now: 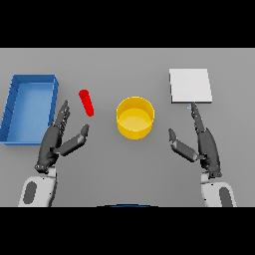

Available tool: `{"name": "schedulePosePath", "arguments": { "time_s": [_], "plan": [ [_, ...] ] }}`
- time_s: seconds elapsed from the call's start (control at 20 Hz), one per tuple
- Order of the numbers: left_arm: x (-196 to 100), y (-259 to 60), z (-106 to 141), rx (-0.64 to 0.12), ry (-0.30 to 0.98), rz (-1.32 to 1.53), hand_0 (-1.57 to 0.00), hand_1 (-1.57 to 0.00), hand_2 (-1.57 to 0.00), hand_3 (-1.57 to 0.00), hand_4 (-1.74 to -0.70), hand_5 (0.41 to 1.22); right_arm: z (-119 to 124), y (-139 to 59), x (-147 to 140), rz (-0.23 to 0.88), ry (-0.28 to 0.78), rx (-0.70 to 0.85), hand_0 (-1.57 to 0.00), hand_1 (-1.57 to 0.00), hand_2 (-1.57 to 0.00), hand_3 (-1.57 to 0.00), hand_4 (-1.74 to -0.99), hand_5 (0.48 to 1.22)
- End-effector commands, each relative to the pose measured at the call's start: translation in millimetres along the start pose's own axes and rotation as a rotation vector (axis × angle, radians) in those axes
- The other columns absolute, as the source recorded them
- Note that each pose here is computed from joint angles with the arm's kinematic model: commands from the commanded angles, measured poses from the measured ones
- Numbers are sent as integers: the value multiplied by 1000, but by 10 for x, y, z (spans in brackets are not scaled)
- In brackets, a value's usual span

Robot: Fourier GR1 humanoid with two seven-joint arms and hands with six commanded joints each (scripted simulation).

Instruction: Pick up the red beaker and tilt it to pour out 1 green nut into yellow bowl. Pick up the yellow bowl and place it on the metallic measuring scale.

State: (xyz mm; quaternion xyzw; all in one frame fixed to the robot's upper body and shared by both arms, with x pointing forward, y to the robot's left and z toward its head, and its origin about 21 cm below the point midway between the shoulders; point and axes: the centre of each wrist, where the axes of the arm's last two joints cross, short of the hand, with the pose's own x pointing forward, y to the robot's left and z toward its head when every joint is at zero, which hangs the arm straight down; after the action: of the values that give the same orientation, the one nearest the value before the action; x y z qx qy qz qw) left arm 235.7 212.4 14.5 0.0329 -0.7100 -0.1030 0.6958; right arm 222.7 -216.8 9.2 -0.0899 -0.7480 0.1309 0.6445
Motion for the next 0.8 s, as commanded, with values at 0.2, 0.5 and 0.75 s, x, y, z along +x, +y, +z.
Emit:
{"name": "schedulePosePath", "arguments": {
  "time_s": [0.2,0.5,0.75],
  "plan": [
    [-44,-67,-227,-33,46,8,1,1,1,1,-1331,713,-38,-32,12,-57,-1,15,1,1,1,1,-1280,679],
    [-166,-70,-611,-32,81,-25,1,1,1,1,-1376,738,21,-81,-10,-70,-10,1,1,1,1,1,-1321,683],
    [-294,-104,-844,-29,118,-5,1,1,1,1,-1339,717,-6,-76,14,-76,8,-6,1,1,1,1,-1341,689]
  ]
}}
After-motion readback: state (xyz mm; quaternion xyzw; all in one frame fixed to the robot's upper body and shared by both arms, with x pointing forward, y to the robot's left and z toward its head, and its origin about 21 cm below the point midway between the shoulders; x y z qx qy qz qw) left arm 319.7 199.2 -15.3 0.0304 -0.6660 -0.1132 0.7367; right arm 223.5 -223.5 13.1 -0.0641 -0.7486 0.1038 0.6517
